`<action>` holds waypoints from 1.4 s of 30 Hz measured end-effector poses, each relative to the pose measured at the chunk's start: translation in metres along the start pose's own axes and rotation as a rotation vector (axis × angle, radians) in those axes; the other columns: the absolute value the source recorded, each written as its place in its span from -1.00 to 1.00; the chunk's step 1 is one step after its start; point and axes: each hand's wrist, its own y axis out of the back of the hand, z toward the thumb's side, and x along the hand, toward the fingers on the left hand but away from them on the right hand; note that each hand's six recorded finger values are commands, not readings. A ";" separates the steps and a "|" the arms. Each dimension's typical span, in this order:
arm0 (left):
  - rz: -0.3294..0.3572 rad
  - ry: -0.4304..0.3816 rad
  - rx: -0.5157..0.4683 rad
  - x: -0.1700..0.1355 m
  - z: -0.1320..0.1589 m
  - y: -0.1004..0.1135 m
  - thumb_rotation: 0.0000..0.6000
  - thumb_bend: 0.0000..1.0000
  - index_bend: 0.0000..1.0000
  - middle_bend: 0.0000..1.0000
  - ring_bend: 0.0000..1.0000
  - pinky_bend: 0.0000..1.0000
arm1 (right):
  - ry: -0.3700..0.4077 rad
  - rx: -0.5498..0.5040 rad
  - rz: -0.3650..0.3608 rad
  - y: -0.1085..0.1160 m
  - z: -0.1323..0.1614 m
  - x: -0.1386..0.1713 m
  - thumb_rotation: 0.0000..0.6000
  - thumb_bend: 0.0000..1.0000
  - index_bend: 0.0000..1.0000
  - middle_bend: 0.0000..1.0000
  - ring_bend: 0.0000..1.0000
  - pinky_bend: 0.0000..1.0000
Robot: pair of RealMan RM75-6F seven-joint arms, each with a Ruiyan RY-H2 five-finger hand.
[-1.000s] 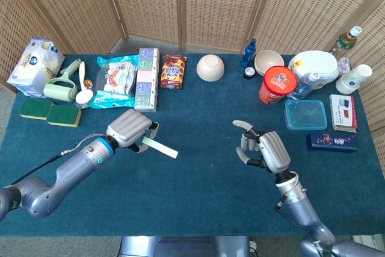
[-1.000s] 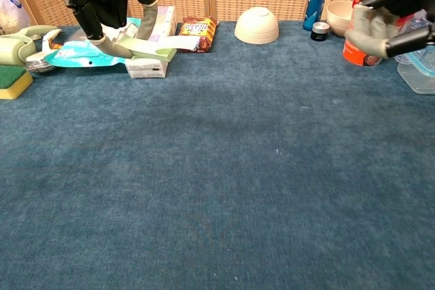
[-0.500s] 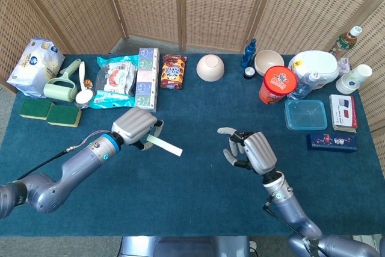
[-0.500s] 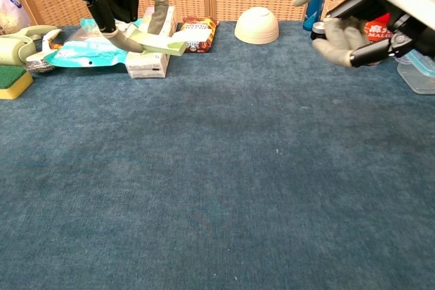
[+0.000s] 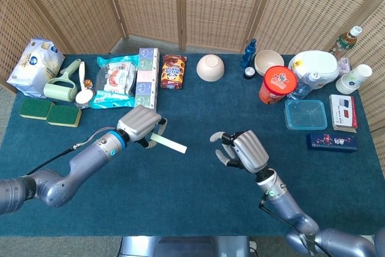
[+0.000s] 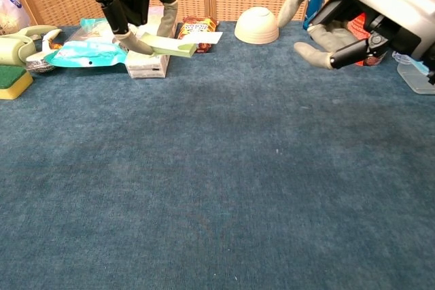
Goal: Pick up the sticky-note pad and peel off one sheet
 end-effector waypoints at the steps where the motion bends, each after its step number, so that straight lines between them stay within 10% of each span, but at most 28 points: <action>1: -0.001 0.000 0.001 0.001 0.000 0.000 1.00 -0.04 0.70 1.00 1.00 1.00 | 0.002 -0.001 -0.001 0.000 0.001 0.000 1.00 -0.16 -0.17 0.85 0.80 0.65; 42: -0.037 -0.050 -0.023 0.028 0.041 0.012 1.00 -0.04 0.70 1.00 1.00 1.00 | 0.072 0.029 -0.019 -0.013 0.021 -0.016 1.00 -0.16 -0.15 0.87 0.82 0.65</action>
